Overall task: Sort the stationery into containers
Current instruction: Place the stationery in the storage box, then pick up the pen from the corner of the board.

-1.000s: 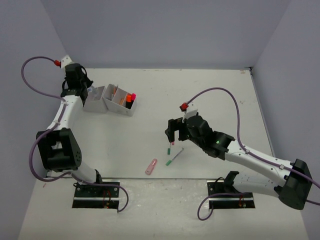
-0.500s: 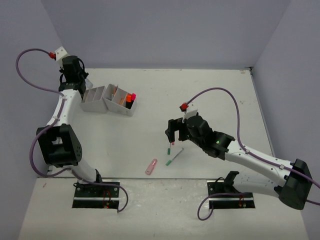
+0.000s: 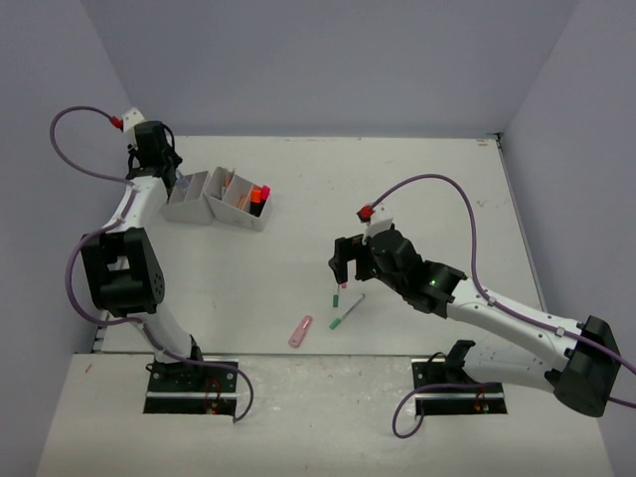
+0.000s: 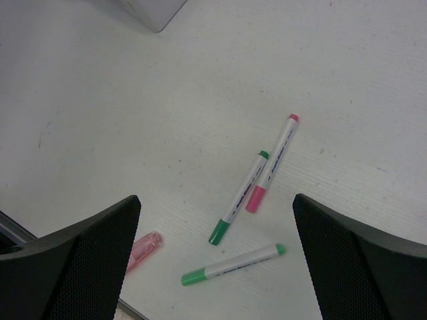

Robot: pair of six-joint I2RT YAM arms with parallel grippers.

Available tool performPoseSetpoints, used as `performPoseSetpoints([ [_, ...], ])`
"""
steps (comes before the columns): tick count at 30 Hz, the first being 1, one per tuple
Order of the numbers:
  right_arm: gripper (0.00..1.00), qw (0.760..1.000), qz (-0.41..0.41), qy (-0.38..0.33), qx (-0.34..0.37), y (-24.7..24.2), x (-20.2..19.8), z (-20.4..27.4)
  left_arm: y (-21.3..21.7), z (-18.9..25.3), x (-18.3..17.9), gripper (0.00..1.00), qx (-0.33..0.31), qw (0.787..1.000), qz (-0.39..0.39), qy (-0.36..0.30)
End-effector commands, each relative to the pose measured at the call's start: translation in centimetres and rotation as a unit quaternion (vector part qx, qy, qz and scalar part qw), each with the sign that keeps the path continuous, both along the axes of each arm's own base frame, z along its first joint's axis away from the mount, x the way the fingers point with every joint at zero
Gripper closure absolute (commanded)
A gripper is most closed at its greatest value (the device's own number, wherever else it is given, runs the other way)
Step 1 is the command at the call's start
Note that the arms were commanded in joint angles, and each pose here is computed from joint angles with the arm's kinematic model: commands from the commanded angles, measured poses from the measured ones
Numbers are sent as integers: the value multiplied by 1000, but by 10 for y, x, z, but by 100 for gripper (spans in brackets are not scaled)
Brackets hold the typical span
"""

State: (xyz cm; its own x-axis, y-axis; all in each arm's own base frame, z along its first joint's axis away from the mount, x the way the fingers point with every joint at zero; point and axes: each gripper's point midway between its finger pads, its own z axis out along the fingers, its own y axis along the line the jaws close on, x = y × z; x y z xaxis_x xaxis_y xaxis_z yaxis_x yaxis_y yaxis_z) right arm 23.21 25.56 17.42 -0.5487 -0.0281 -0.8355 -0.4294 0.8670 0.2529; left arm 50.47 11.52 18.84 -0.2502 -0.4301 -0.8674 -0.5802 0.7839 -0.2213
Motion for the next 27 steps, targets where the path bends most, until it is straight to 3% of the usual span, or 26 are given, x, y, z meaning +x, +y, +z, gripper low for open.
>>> performPoseSetpoints([
  [1, 1, 1000, -13, -20, 9, -1, 7, 17, 0, 10, 1, 57, 3, 1000, -7, -27],
  [4, 1, 1000, -13, -21, 9, -1, 7, 17, -5, 6, -4, 38, -5, 1000, -17, -22],
  [7, 1, 1000, -14, -21, 9, -2, 7, 17, -10, 11, -8, 33, -10, 999, -28, -26],
  [13, 1, 1000, -15, -22, 9, -2, 7, 17, -42, 62, -24, 25, -28, 994, -70, -81],
  [21, 1, 1000, -11, -22, 7, 1, 9, 19, -152, 122, -59, 15, -9, 979, -161, -128],
  [27, 1, 1000, -3, -14, 5, 4, 7, 13, -214, 128, -91, 3, -6, 964, -230, -130],
])
